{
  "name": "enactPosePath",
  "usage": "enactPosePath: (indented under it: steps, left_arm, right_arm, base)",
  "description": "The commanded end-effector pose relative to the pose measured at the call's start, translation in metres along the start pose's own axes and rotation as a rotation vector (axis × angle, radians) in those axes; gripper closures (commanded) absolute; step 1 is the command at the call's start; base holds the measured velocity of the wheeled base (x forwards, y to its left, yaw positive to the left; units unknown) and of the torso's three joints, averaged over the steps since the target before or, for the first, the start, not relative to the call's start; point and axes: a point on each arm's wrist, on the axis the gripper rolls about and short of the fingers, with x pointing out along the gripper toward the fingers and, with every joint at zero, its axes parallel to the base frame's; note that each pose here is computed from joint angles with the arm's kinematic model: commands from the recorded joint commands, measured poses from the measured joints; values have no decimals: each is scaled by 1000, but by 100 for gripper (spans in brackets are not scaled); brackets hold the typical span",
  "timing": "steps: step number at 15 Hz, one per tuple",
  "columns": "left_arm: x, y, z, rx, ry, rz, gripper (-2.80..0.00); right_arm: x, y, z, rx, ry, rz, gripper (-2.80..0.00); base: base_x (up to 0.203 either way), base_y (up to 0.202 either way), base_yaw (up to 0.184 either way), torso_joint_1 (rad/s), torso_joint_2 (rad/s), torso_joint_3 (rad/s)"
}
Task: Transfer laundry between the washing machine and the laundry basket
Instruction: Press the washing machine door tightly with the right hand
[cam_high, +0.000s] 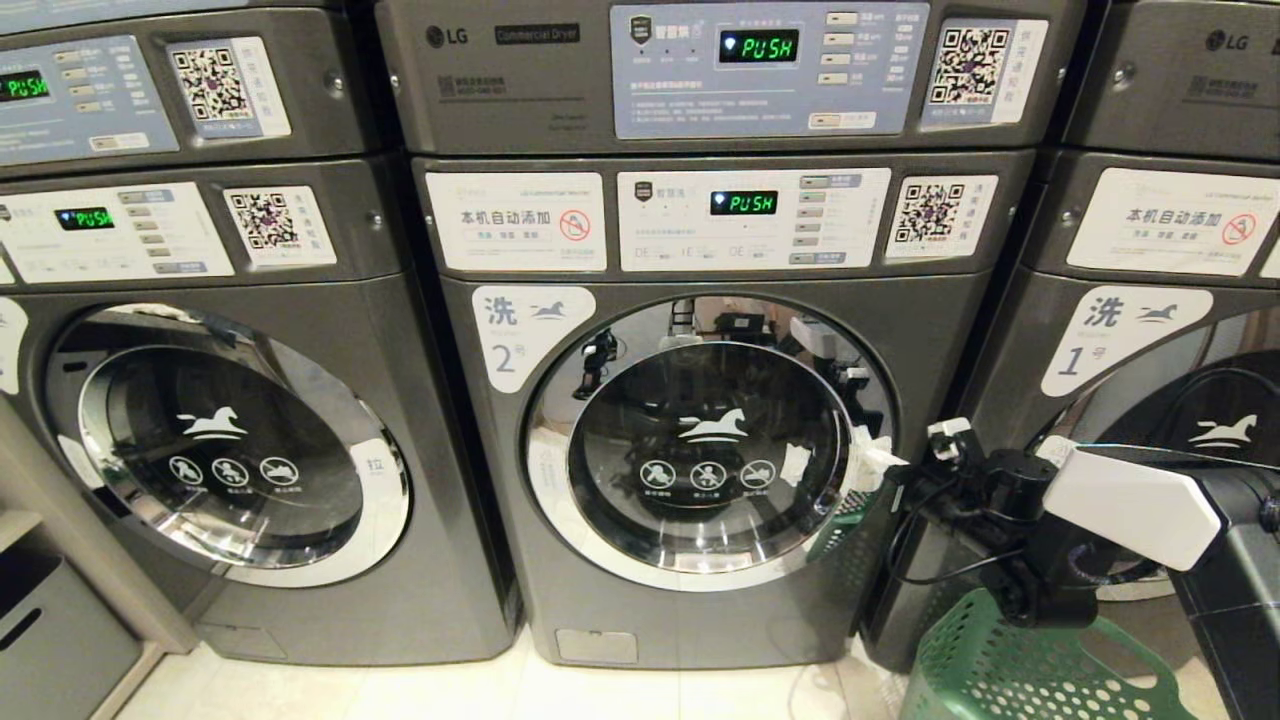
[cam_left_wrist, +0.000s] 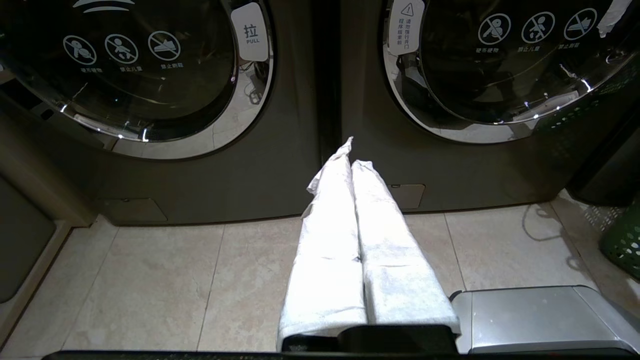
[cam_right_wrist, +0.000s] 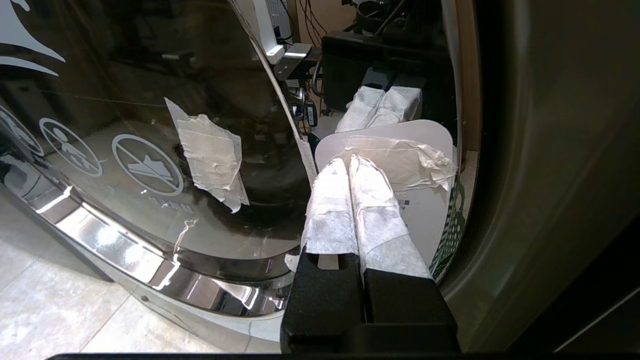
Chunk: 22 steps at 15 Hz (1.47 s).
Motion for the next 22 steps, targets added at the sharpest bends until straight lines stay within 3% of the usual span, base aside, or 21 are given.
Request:
enactPosePath:
  steps: [1, 7, 11, 15, 18, 20, 22]
  left_arm:
    - [0, 0, 0, 0, 1, -1, 0]
    - [0, 0, 0, 0, 1, -1, 0]
    - [0, 0, 0, 0, 1, -1, 0]
    - [0, 0, 0, 0, 1, -1, 0]
    - [0, 0, 0, 0, 1, -1, 0]
    - [0, 0, 0, 0, 1, 1, 0]
    - [0, 0, 0, 0, 1, -1, 0]
  right_arm:
    - [5, 6, -8, 1, 7, 20, 0]
    - [17, 7, -10, -21, -28, 28, 0]
    - [0, 15, 14, -16, -14, 24, 0]
    - [-60, 44, 64, 21, 44, 24, 0]
    - [-117, 69, 88, 50, 115, 8, 0]
    - [-160, 87, 98, 60, 179, -38, 0]
    - [-198, 101, 109, 31, 233, -146, 0]
  base:
    - [0, 0, 0, 0, 0, 0]
    - [0, 0, 0, 0, 0, 0]
    - [0, 0, 0, 0, 0, 0]
    - [0, 0, 0, 0, 0, 0]
    - [0, 0, 0, 0, 0, 0]
    - [0, 0, 0, 0, 0, 0]
    - [0, 0, 0, 0, 0, 0]
